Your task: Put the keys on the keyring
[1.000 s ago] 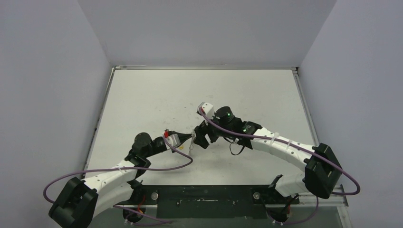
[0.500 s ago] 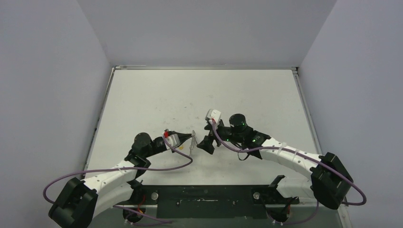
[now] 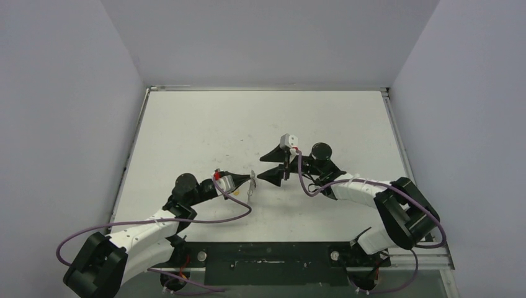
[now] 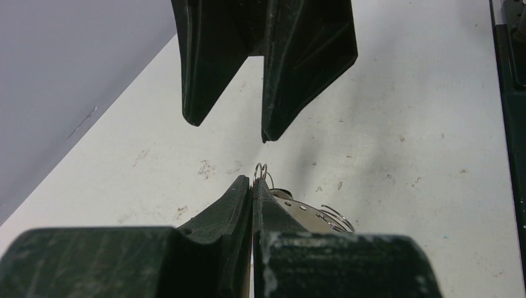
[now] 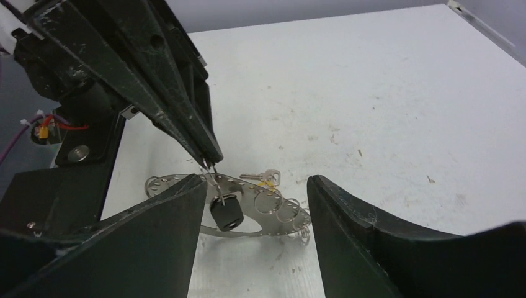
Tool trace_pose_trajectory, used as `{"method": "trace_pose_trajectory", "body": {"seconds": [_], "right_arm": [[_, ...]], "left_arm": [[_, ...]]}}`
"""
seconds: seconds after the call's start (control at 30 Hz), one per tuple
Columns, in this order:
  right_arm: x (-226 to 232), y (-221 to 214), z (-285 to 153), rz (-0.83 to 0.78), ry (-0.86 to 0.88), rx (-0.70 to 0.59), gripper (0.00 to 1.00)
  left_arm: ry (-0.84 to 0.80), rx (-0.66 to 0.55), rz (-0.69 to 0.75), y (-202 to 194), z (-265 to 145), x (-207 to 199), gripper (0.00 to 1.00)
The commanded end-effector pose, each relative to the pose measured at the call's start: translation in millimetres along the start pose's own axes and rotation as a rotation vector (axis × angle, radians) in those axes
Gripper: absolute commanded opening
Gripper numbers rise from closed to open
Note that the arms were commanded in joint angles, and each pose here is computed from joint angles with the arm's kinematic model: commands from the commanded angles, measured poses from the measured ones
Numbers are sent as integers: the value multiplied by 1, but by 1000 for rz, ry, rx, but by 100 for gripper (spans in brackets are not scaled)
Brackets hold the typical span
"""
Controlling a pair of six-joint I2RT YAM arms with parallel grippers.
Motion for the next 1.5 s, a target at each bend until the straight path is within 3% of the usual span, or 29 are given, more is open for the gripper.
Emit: {"method": "trace_pose_trajectory", "body": {"seconds": [0.0,0.2,0.5,1.17,1.3,1.4,1.47], "right_arm": [[10,27,7,-178,112,-172,61],[18,13,12,-227,136,-97,58],[24,-2,19,-267,161,17,32],[22,18,23,-314,95,-15,32],[23,18,24,-312,102,-9,18],[23,18,25,-310,103,1,0],[23,18,25,-313,108,14,0]], "left_arm": [[-8,-50,36,13,3,2,0],[-5,-46,33,12,2,1,0],[-3,-50,36,12,2,1,0],[-16,-57,38,13,2,-1,0],[-18,-57,37,13,2,-1,0],[-18,-59,38,13,2,-1,0],[-20,-59,36,13,2,-1,0]]}}
Point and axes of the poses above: each gripper's point midway between its finger pads, its own z axis out along the fingers, its own x axis along the line the jaws close on, y = z × x, the point moved 7 cm from there along -z, back along the fingers, and after that the axes turned 12 degrees about -z, right-handed, at the moved point
